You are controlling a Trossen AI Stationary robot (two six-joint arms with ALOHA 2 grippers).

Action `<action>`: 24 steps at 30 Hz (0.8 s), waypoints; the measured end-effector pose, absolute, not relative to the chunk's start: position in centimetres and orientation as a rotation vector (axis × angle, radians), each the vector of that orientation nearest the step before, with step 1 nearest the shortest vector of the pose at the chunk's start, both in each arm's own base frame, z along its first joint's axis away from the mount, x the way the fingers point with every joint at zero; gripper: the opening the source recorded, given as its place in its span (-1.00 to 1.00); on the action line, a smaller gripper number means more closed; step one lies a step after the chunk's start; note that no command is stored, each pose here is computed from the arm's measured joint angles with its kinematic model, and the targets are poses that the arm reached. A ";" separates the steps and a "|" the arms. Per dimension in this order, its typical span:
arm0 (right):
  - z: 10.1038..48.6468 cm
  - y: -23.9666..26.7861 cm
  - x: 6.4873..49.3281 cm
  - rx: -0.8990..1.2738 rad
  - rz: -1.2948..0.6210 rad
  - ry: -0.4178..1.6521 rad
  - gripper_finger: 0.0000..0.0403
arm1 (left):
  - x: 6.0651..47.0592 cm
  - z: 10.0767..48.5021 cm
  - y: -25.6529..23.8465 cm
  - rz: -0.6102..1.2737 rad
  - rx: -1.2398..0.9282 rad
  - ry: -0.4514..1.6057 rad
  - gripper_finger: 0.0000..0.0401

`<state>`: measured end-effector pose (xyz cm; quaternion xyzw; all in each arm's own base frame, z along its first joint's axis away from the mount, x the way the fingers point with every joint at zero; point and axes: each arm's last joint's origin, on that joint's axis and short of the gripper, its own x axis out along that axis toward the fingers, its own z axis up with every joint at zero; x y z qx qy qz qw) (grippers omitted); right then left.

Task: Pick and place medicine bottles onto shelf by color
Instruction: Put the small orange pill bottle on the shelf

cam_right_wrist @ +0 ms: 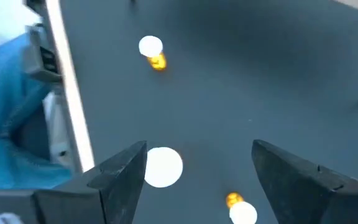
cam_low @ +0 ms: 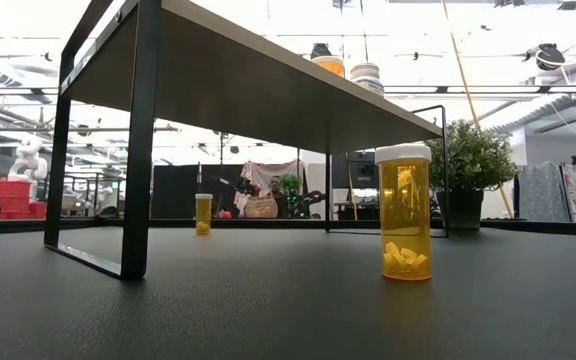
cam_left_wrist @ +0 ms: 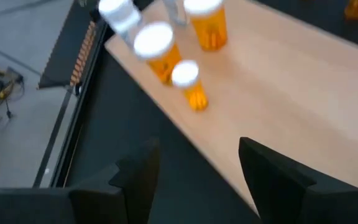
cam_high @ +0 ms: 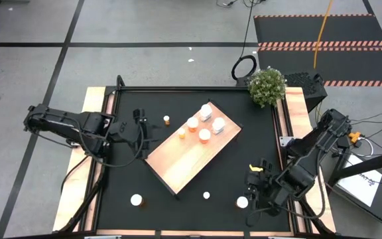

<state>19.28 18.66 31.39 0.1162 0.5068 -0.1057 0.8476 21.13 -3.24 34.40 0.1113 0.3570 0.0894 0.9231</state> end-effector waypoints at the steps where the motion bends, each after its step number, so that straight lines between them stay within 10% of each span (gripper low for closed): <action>1: 30.9 18.6 19.2 0.244 -0.239 1.078 0.42 | 21.0 34.4 -3.2 0.186 0.222 0.735 0.11; 24: 21.3 16.9 16.7 0.228 -0.323 1.438 0.24 | 21.5 34.8 -3.5 0.174 0.233 0.677 0.11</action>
